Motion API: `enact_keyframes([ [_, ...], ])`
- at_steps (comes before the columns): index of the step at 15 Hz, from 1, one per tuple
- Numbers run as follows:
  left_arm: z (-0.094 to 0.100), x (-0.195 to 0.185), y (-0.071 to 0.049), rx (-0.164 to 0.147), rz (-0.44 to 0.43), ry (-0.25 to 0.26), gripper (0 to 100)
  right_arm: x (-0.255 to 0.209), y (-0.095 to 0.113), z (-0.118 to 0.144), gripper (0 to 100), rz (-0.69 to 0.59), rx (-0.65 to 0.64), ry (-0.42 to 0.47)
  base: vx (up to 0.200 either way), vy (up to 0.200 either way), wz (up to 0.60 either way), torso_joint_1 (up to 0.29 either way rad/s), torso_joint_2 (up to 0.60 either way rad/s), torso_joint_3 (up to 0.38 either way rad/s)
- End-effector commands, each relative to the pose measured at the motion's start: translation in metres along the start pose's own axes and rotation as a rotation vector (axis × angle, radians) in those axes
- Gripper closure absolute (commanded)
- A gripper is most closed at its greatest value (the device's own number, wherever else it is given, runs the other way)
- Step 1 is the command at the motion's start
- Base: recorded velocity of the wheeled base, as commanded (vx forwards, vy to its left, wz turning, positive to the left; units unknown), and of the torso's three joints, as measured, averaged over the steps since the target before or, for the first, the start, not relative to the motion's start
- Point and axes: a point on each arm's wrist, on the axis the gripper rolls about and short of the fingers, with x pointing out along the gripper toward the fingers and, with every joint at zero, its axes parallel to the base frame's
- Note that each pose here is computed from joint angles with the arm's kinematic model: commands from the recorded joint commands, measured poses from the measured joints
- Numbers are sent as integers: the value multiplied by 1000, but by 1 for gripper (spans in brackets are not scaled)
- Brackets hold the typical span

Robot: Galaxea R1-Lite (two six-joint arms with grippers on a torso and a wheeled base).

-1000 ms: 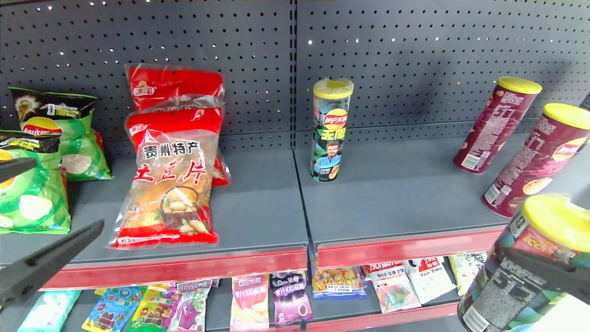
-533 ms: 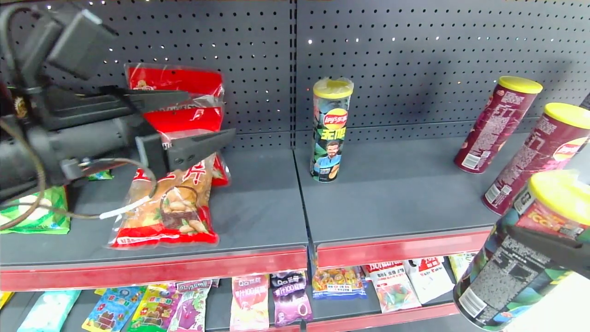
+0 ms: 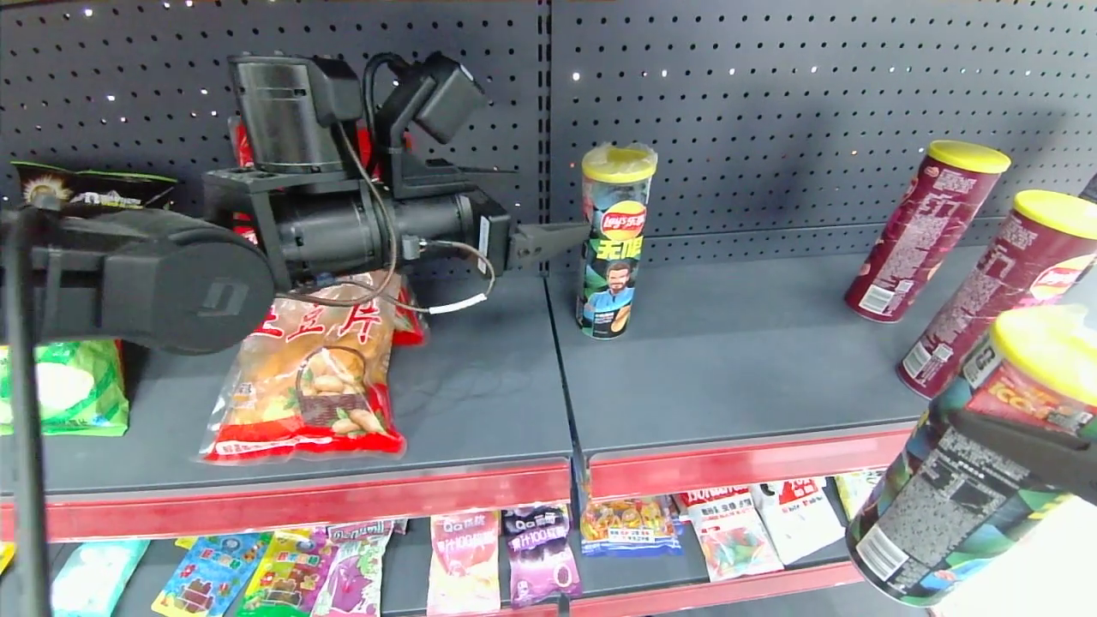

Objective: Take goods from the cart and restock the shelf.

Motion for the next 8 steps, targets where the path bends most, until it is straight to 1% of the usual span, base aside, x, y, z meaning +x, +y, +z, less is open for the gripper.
enact_keyframes([
  [1,-17,19,6,-15,-5,32,0,2,0,0,100,2,0,6,0,0,0,0,0,0],
  [3,-22,27,8,-15,-8,37,0,2,0,0,100,3,1,9,0,0,0,0,0,0],
  [6,-22,38,12,-8,-7,25,0,2,0,-2,100,3,2,11,0,0,0,0,0,0],
  [8,-25,44,15,-7,-4,26,0,2,0,-2,100,3,2,11,0,0,0,0,0,0],
])
